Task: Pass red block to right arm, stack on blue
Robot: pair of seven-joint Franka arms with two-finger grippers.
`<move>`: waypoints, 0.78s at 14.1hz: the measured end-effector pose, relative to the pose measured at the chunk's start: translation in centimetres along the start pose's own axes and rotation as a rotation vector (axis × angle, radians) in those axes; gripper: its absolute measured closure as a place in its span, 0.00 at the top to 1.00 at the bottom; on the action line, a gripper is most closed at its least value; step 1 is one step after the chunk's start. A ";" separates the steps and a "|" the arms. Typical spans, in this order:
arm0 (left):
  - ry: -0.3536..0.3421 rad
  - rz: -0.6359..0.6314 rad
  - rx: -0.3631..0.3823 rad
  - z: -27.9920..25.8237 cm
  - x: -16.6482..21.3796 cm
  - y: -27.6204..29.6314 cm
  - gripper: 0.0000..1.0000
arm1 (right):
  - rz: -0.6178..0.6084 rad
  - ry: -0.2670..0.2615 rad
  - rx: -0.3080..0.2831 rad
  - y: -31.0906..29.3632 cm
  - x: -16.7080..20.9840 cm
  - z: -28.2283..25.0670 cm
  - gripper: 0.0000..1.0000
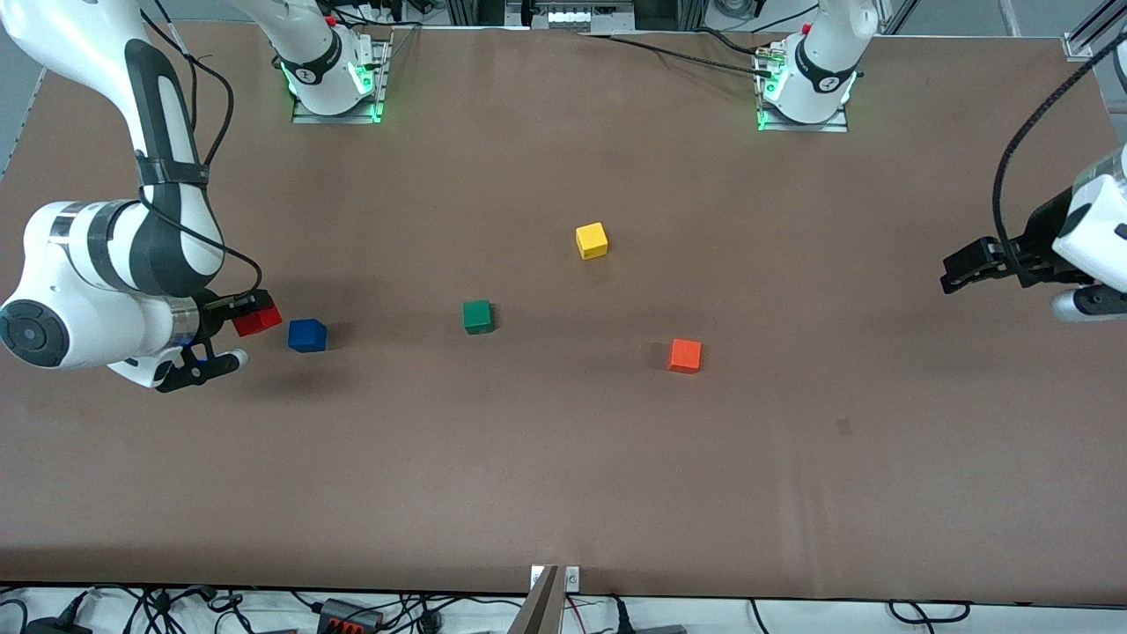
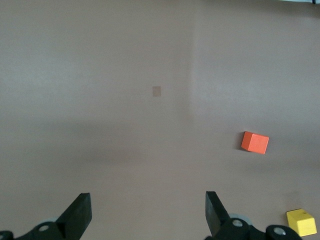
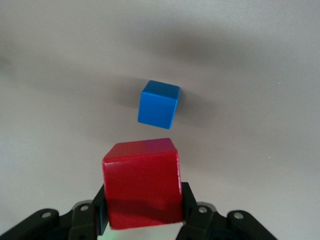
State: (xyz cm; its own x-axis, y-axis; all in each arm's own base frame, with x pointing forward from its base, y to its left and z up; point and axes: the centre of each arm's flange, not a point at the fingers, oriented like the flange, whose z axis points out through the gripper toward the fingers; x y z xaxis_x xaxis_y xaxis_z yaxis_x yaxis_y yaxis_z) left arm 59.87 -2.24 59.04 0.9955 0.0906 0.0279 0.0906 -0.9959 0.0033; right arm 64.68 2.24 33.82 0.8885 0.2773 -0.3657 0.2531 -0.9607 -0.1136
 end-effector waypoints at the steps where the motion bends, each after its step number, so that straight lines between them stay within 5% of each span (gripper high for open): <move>1: -0.001 0.008 0.006 -0.2 -1.6 0.3 1.00 | 0.024 -0.002 -0.015 -0.2 0.1 0.3 0.57; 5: -0.003 0.037 0.020 -1.1 -5.9 1.6 1.00 | 0.073 0.013 -0.050 -2.0 0.9 1.1 0.57; 11: -0.011 0.047 0.021 -0.6 -6.0 2.1 1.00 | 0.101 0.026 -0.059 -2.0 1.3 4.7 0.57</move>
State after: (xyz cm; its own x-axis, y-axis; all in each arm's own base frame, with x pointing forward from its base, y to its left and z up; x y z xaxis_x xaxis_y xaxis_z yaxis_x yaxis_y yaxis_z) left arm 54.05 -4.89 59.46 0.9989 0.0437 0.0168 0.0440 -0.9989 -0.0185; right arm 63.55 4.52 29.27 0.9200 0.1790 -0.3486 0.1829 -0.9829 -0.0220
